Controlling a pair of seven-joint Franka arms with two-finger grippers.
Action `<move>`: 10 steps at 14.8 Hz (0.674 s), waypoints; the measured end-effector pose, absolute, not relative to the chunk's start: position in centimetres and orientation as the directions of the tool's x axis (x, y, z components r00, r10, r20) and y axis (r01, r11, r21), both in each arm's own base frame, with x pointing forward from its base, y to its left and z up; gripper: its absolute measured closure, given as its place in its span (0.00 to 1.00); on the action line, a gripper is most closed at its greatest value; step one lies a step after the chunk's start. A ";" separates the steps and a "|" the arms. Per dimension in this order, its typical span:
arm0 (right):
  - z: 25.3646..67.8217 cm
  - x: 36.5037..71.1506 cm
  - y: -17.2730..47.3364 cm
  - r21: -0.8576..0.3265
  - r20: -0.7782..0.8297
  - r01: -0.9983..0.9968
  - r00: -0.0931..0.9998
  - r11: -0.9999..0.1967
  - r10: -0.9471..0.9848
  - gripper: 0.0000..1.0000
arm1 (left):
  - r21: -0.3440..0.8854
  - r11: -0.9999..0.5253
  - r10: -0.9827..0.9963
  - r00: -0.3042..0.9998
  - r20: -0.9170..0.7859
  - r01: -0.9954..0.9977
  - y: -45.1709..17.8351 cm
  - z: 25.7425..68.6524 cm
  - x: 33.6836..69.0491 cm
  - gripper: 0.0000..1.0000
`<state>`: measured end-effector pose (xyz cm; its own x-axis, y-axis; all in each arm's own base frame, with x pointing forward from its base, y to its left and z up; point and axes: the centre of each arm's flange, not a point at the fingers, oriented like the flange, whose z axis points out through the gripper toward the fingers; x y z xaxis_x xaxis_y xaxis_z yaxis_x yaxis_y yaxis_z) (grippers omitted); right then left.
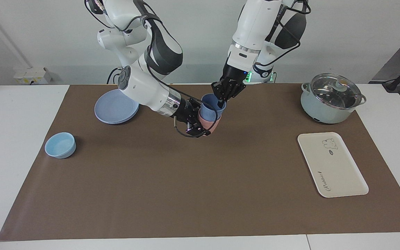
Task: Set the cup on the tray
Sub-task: 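Grasp the rim of the inner blue cup with the left gripper, then pull the blue cup out with the left gripper toward the cream tray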
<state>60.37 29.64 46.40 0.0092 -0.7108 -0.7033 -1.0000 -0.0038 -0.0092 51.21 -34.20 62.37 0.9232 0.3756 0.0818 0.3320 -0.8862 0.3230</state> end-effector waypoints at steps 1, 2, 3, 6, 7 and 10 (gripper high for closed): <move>46.4 60.3 29.7 -0.009 -0.703 -1.000 0.010 -0.005 -0.711 0.23 | 0.317 -0.889 0.373 0.924 0.080 0.331 -34.1 63.2 51.1 0.95; 46.4 60.3 29.8 -0.008 -0.703 -1.000 0.010 -0.007 -0.711 0.23 | 0.310 -0.891 0.371 0.926 0.077 0.331 -34.0 63.8 50.9 0.95; 46.4 60.2 29.9 -0.008 -0.703 -1.000 0.011 -0.008 -0.711 0.23 | 0.303 -0.894 0.368 0.927 0.074 0.331 -33.8 64.5 50.7 0.95; 46.3 60.1 30.0 -0.007 -0.703 -1.000 0.013 -0.011 -0.711 0.23 | 0.281 -0.898 0.367 0.928 0.060 0.337 -33.1 66.2 50.2 0.95; 46.3 60.2 30.0 -0.009 -0.703 -1.000 0.012 -0.008 -0.711 0.23 | 0.266 -0.901 0.368 0.928 0.050 0.343 -32.6 66.8 49.9 0.95; 46.4 60.6 29.2 -0.015 -0.701 -1.000 0.004 0.008 -0.713 0.23 | 0.243 -0.897 0.390 0.920 0.043 0.369 -29.6 69.0 49.0 0.95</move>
<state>60.59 29.23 46.40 0.0044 -0.7128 -0.7013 -0.9999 0.0083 -0.0148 48.97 -29.62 68.99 0.9198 0.3900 0.0434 0.3689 -0.8972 0.2429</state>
